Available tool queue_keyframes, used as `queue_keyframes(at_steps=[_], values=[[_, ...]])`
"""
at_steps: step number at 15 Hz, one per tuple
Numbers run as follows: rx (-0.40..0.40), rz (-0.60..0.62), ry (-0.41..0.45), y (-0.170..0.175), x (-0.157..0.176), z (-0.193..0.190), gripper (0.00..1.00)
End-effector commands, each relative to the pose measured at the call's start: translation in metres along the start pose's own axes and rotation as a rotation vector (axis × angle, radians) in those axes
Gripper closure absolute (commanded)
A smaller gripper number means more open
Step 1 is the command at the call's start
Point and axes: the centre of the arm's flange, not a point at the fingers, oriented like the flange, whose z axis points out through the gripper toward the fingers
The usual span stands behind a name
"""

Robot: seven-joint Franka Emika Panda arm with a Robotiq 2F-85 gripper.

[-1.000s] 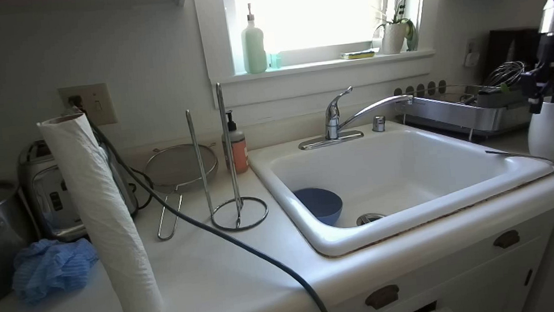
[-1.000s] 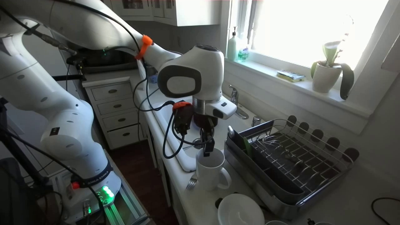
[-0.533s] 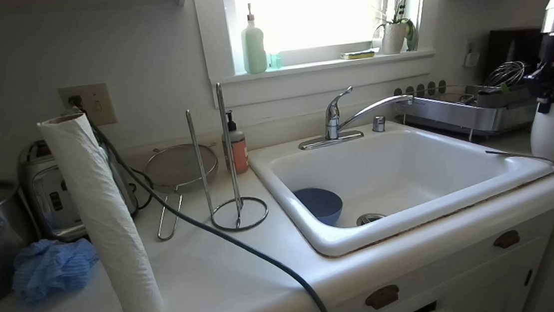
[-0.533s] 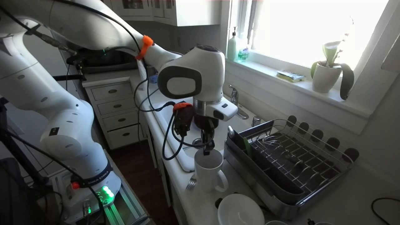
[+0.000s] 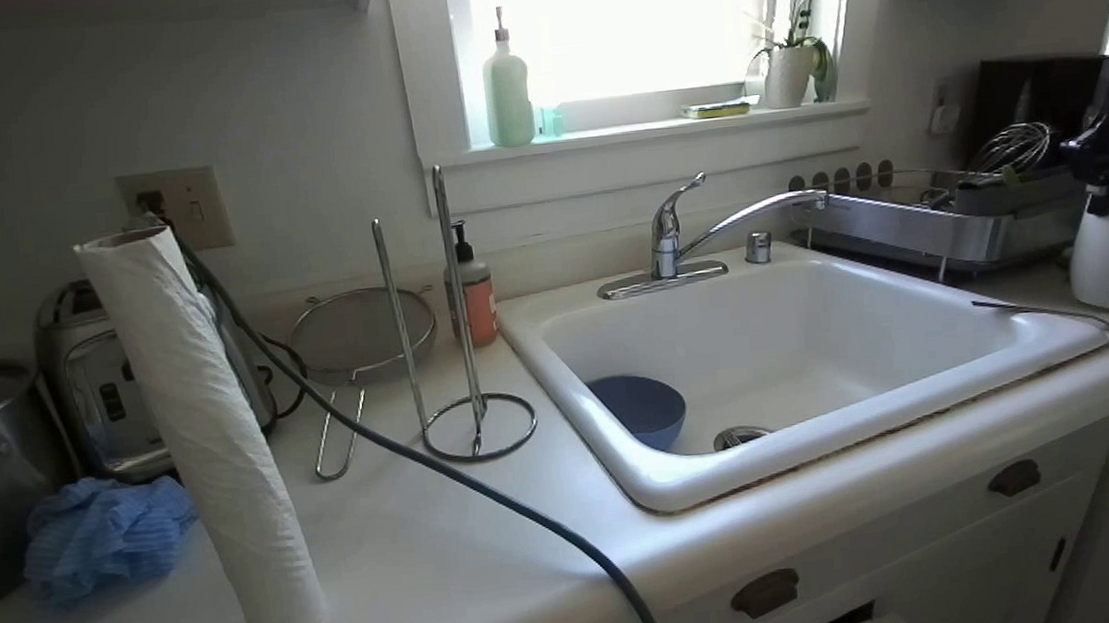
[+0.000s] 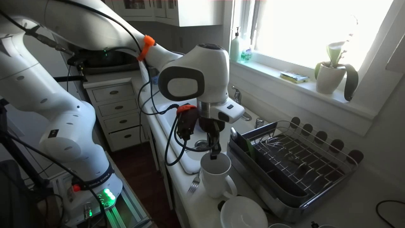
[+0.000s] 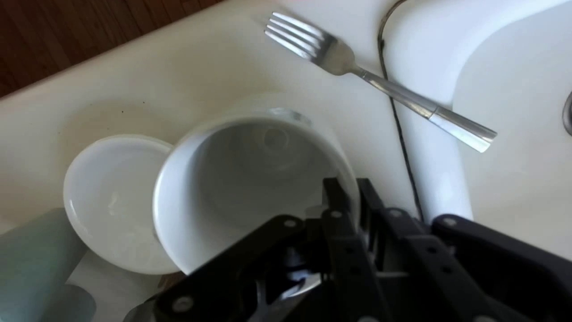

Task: Pick up the white mug cup and put it in the sink near the blue bowl

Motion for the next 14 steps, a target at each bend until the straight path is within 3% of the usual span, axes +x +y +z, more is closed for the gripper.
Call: queue_keyframes(at_steps=[1, 4, 8, 14], values=[[-0.034, -0.01, 0.012, 0.001, -0.01, -0.034, 0.97], [-0.036, -0.064, -0.031, -0.008, -0.029, -0.047, 0.97], [-0.021, -0.15, -0.023, -0.036, -0.055, -0.076, 0.97], [0.012, -0.433, 0.025, -0.119, -0.087, -0.11, 0.97]])
